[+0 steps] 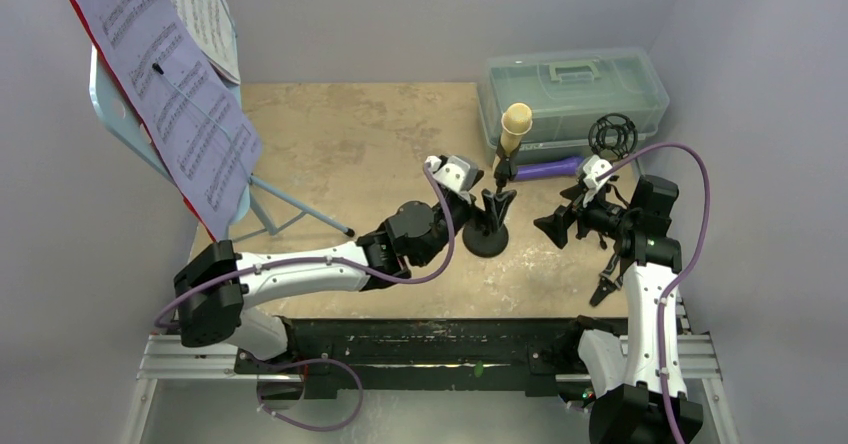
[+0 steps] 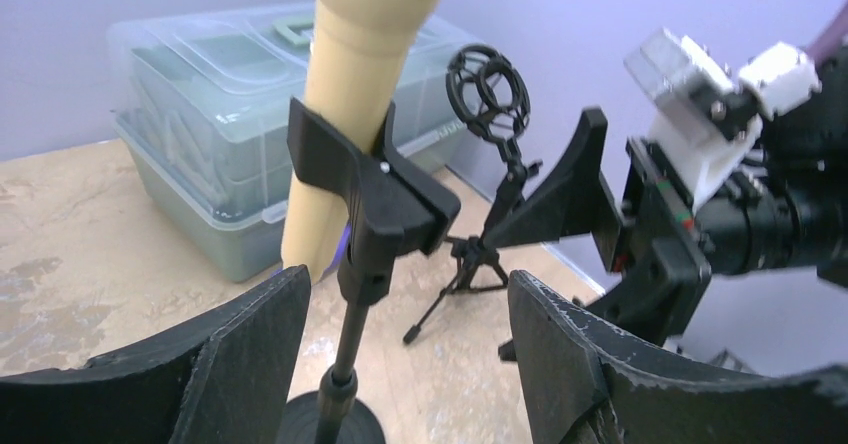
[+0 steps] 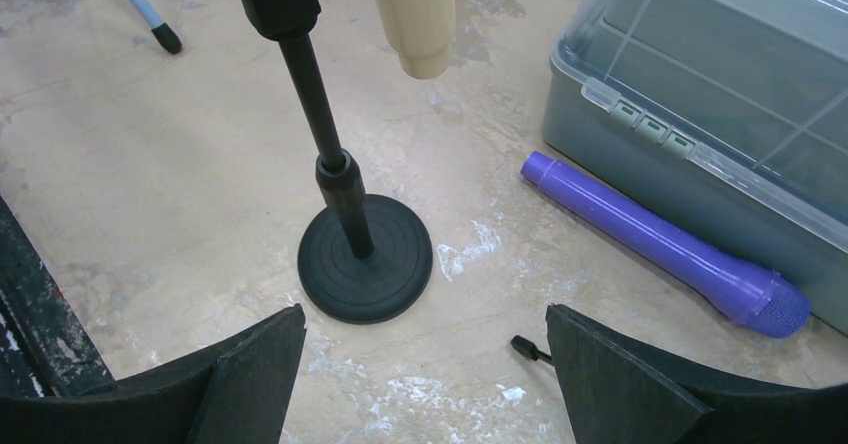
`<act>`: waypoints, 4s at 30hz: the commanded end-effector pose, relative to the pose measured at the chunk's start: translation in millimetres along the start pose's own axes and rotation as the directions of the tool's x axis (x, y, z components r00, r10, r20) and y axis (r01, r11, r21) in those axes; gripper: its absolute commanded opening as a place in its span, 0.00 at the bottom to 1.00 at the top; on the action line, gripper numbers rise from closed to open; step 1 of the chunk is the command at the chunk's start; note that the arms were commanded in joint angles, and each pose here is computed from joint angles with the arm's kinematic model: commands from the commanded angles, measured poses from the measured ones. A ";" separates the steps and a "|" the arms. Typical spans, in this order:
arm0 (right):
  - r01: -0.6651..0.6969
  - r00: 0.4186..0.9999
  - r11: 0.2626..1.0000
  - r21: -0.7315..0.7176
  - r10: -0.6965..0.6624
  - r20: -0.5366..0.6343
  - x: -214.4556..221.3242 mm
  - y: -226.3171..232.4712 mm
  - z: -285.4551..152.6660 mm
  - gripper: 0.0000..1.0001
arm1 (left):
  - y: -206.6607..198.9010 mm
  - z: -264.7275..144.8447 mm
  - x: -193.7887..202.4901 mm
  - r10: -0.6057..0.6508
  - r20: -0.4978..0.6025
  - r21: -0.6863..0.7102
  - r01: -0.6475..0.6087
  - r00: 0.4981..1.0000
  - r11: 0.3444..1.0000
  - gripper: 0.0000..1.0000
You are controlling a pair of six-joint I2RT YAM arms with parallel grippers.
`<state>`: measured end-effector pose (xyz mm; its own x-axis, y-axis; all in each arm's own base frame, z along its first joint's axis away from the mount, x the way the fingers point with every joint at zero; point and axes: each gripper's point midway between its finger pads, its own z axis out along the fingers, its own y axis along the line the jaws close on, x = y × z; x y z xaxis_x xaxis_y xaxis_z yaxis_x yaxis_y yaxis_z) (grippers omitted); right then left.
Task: Pack up the instrument practice props
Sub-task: Move the microphone stand with the microphone to the center of the board, then pick up the microphone from the microphone stand.
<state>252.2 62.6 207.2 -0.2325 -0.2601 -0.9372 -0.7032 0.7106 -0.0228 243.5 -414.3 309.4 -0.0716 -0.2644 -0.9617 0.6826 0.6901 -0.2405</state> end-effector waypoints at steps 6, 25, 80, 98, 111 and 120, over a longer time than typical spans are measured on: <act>0.031 1.000 0.999 0.009 -0.031 -0.002 -0.7 -1.3 -0.5 0.94 | -9.5 18.6 -20.4 -0.029 0.072 -0.154 0.039 0.997 0.987 0.70; 0.037 0.999 0.999 0.004 -0.037 -0.005 -0.7 0.1 0.0 0.94 | 4.3 10.4 32.2 0.193 0.159 0.079 -0.208 0.968 0.975 0.52; 0.047 0.999 0.999 0.006 -0.047 -0.011 -0.1 -0.2 0.0 0.94 | 18.6 52.2 68.3 0.253 0.173 0.011 -0.259 0.952 0.966 0.05; 0.052 0.999 0.999 0.001 -0.052 -0.011 0.0 1.8 -0.3 0.95 | -3.6 35.1 27.5 0.036 0.199 0.535 -0.139 0.979 0.834 0.00; 0.053 0.999 0.999 -0.007 -0.053 -0.013 0.7 2.6 0.4 0.95 | -25.2 18.6 40.0 -0.032 0.127 0.804 -0.084 0.991 0.588 0.00; 0.056 0.998 0.998 -0.009 -0.056 -0.014 0.9 2.9 0.4 0.95 | -7.2 23.1 79.9 0.056 0.108 0.762 -0.119 0.993 0.637 0.00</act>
<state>250.9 64.0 203.5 -0.2228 -0.2935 -0.9296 -0.7151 0.6973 -0.0488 244.7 -460.7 220.4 -0.0816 -0.2404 -0.9672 0.9949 -0.0774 -0.0647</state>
